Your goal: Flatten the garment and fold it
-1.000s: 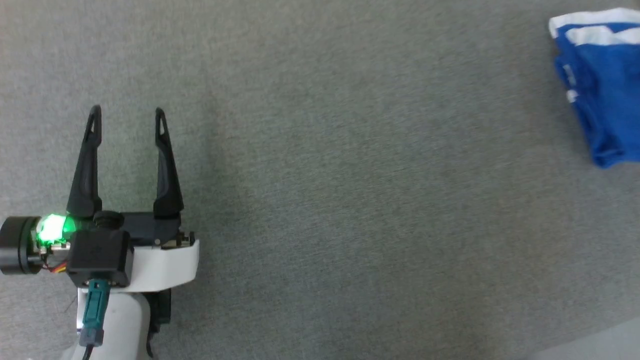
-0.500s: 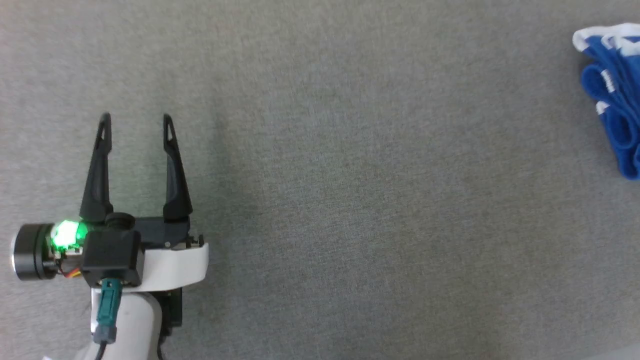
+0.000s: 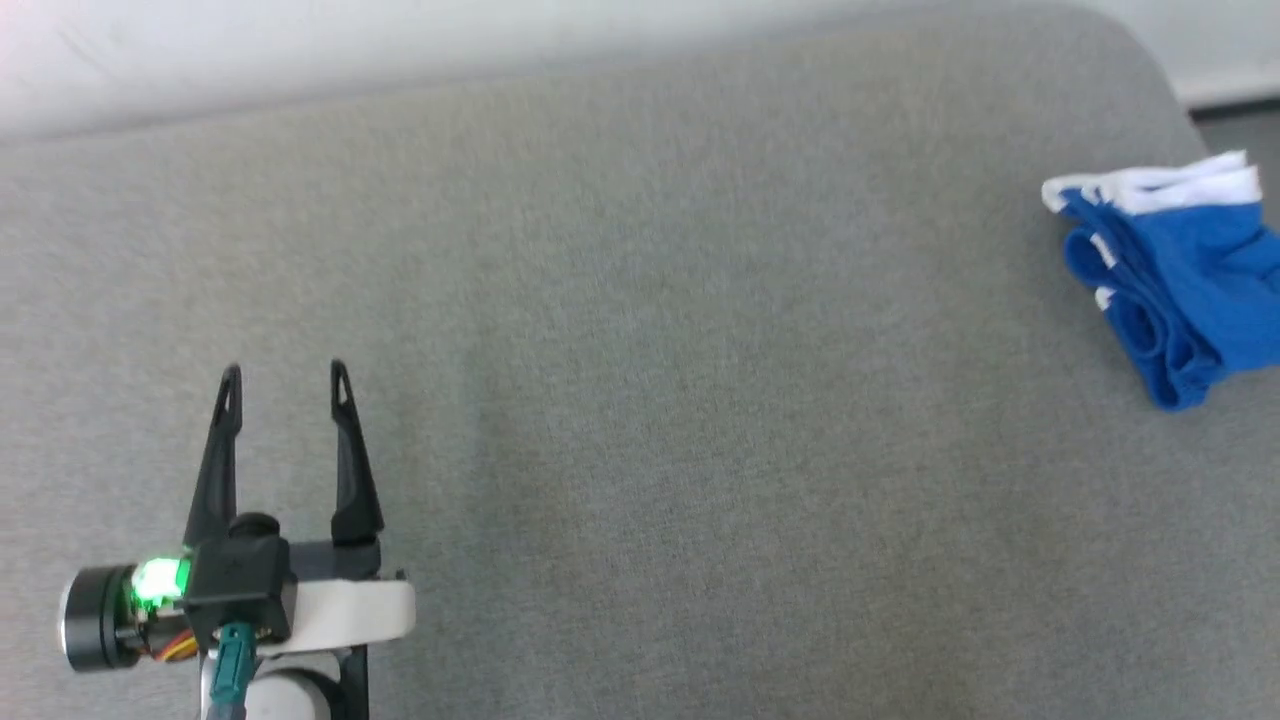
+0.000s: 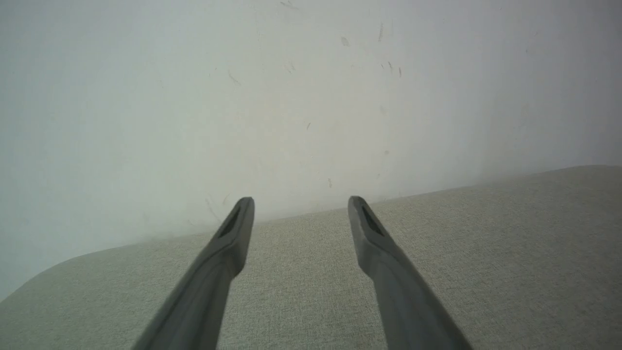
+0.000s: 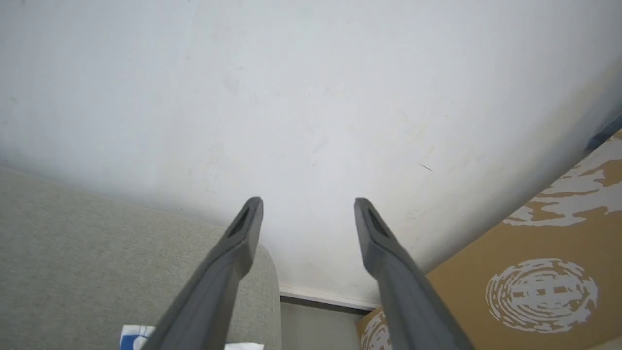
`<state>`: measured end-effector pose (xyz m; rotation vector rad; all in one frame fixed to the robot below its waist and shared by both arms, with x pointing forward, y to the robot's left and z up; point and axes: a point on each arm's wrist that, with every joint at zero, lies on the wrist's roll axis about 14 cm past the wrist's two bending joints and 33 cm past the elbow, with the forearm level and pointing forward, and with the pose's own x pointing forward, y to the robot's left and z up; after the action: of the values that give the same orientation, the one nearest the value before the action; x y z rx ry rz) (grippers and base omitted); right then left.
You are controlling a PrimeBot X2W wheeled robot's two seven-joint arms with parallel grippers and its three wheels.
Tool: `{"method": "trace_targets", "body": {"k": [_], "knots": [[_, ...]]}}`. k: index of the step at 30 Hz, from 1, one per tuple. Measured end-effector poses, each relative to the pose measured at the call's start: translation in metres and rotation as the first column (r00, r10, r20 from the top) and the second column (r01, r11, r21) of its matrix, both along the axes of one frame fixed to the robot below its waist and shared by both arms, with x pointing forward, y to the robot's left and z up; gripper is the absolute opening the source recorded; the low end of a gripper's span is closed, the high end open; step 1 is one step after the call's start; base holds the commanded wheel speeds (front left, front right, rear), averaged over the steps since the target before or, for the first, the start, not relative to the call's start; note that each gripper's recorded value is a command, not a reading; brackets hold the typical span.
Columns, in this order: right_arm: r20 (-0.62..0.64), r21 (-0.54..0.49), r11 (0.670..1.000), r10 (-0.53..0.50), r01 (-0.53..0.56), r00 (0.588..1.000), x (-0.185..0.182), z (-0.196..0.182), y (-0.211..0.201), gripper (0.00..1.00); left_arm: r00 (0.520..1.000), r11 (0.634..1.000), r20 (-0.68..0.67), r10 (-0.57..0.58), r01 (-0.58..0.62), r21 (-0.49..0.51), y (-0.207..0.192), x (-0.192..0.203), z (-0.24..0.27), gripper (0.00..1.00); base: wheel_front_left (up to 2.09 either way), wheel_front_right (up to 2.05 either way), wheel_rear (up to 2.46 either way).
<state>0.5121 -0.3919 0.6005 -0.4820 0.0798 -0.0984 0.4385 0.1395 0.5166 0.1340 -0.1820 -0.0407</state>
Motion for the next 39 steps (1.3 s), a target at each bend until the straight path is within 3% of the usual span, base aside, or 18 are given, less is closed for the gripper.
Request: {"method": "trace_targets", "body": {"k": [5,9,12,15,19,24,37,38,39], "knots": [[0.219,0.039,0.993,0.101,-0.112,0.97,-0.004,0.053,0.044,1.0,0.999,1.0,0.03,0.021,-0.021,0.006,0.01,-0.017,0.017,1.0,0.0,0.0,0.0],[0.382,0.054,0.971,0.195,-0.232,0.903,-0.021,0.083,0.094,1.0,0.998,0.999,0.051,0.042,-0.042,0.01,0.02,-0.03,0.028,1.0,0.0,0.0,0.0],[0.45,0.096,0.95,0.225,-0.297,0.864,-0.039,0.079,0.127,1.0,0.996,0.998,0.063,0.06,-0.06,0.01,0.027,-0.037,0.034,1.0,0.0,0.0,0.0],[0.478,0.172,0.927,0.217,-0.333,0.851,-0.058,0.062,0.151,1.0,0.994,0.997,0.075,0.073,-0.073,0.001,0.031,-0.044,0.039,1.0,0.0,0.0,0.0],[0.473,0.277,0.898,0.181,-0.341,0.862,-0.082,0.033,0.172,1.0,0.993,0.997,0.086,0.083,-0.083,-0.008,0.035,-0.052,0.044,1.0,0.0,0.0,0.0],[0.403,0.402,0.861,0.138,-0.31,0.905,-0.109,-0.012,0.19,1.0,0.994,0.996,0.063,0.09,-0.089,-0.016,0.039,-0.065,0.039,1.0,0.0,0.0,0.0],[0.315,0.492,0.83,0.113,-0.264,0.942,-0.141,-0.052,0.205,1.0,0.994,0.995,0.058,0.094,-0.093,-0.019,0.046,-0.078,0.039,1.0,0.0,0.0,0.0],[0.315,0.492,0.83,0.114,-0.265,0.942,-0.141,-0.052,0.206,0.0,0.994,0.996,0.058,0.089,-0.088,-0.02,0.045,-0.078,0.039,0.0,0.0,0.0,0.0],[0.316,0.491,0.83,0.114,-0.265,0.942,-0.141,-0.051,0.206,0.0,0.994,0.996,0.058,0.088,-0.087,-0.02,0.045,-0.078,0.039,0.0,0.0,0.0,0.0]]}}
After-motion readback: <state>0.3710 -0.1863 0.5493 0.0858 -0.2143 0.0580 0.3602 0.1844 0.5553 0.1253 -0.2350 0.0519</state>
